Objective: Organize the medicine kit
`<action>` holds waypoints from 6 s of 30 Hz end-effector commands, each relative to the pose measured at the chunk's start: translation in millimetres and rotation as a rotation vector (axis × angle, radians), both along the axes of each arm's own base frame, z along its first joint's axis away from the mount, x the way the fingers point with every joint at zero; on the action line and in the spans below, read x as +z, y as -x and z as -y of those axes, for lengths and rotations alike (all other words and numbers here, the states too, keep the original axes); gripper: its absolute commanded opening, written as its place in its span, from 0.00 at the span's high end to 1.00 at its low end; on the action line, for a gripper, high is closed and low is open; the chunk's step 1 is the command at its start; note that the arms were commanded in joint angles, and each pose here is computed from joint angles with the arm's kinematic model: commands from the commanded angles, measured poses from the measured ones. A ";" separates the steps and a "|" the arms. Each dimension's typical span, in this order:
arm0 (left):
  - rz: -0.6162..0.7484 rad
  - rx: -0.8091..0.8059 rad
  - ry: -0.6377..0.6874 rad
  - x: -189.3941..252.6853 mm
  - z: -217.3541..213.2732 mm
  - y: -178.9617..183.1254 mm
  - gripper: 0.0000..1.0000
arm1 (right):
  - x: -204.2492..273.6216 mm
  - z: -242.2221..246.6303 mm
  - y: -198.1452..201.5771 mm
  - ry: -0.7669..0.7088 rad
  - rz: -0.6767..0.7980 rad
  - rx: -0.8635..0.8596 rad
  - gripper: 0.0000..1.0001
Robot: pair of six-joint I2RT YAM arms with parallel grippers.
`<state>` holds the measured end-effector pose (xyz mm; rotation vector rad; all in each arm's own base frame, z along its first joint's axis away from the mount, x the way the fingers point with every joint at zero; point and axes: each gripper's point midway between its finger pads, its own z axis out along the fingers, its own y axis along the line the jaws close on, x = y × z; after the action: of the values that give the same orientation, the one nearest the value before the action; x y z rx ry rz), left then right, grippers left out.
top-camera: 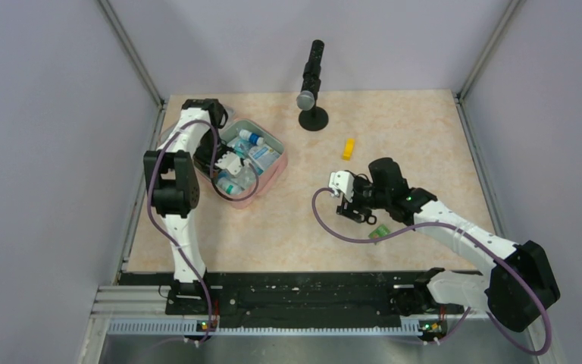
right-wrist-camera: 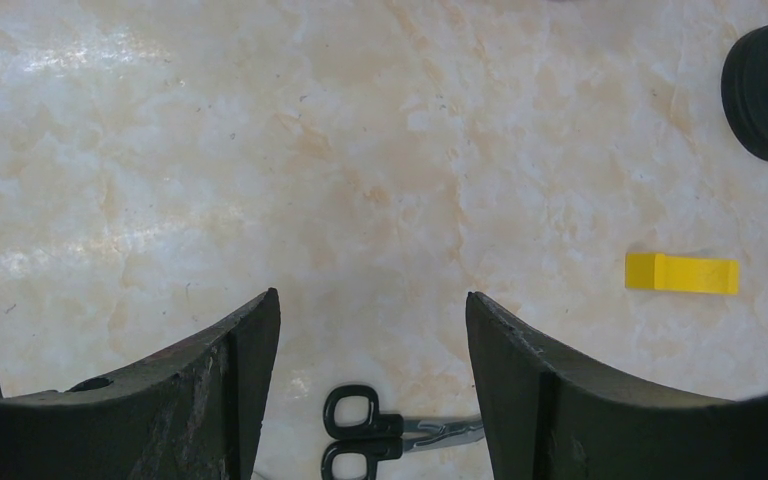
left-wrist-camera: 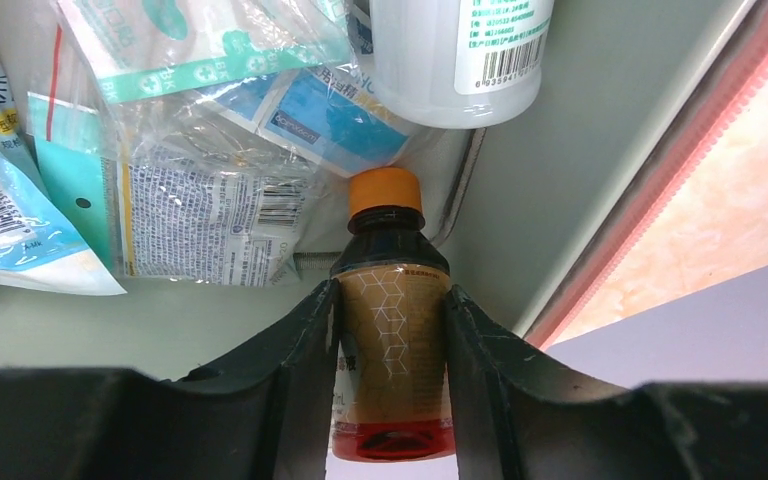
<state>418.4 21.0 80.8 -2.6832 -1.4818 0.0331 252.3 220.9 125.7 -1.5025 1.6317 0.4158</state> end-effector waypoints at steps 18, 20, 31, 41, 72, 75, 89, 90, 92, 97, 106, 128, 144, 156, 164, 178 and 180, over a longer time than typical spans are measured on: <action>-0.042 0.060 0.274 50.3 38.1 21.7 0.78 | 3.6 -2.6 -6.6 -0.035 -0.017 -0.016 0.33; -0.038 0.078 0.308 51.8 41.1 20.7 0.79 | 2.9 -1.8 -7.2 -0.030 -0.022 -0.020 0.33; 0.177 0.312 0.239 26.0 35.6 -30.6 0.48 | -1.5 -3.1 -7.3 -0.006 -0.041 0.008 0.33; 0.372 1.337 0.402 70.0 55.4 -50.2 0.48 | 0.4 3.3 -6.7 -0.027 -0.023 -0.035 0.33; 0.421 2.286 0.263 -11.5 -8.8 -33.1 0.49 | 2.7 1.8 -1.3 -0.071 -0.026 -0.043 0.32; 0.413 2.278 0.263 -16.0 -9.1 -36.5 0.47 | 2.2 0.7 -1.7 -0.073 -0.027 -0.039 0.32; 0.243 2.287 0.392 6.5 18.4 -34.6 0.78 | 1.6 1.3 -3.7 -0.076 -0.035 -0.054 0.32; 0.236 2.295 0.404 10.5 20.1 -33.1 0.79 | 1.4 0.6 -3.5 -0.077 -0.036 -0.051 0.32; 0.230 2.317 0.411 15.4 21.6 -29.0 0.81 | 1.1 -0.6 -4.1 -0.079 -0.037 -0.049 0.32; 0.217 2.351 0.413 24.5 23.5 -15.0 0.85 | 1.0 -0.7 -5.2 -0.075 -0.039 -0.047 0.31; 0.155 2.419 0.332 14.5 23.9 16.5 0.90 | 0.6 -2.0 -5.3 -0.079 -0.044 -0.042 0.31; 0.286 2.285 0.312 -28.5 2.4 -41.8 0.52 | 1.0 0.4 -6.3 -0.073 -0.040 -0.051 0.31; 0.200 2.232 0.331 -33.2 17.5 -36.1 0.44 | 0.6 -2.0 -5.2 -0.081 -0.047 -0.041 0.31; 0.358 2.374 0.409 25.2 2.3 -31.0 0.78 | 0.9 -0.9 -3.9 -0.085 -0.047 -0.045 0.31; 0.479 2.551 0.317 27.9 -12.6 1.6 0.89 | -0.1 -3.2 -4.5 -0.095 -0.048 -0.041 0.30; 0.424 2.864 0.200 1.9 5.6 29.8 0.96 | -0.9 -3.3 -3.9 -0.087 -0.063 -0.040 0.30; 0.370 2.874 0.210 -1.8 11.8 28.4 0.90 | -1.4 -3.6 -4.4 -0.084 -0.066 -0.037 0.30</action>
<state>399.2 19.5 75.1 1.1264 -3.2314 -0.1758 251.6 219.7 118.4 -1.4178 1.6927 0.4900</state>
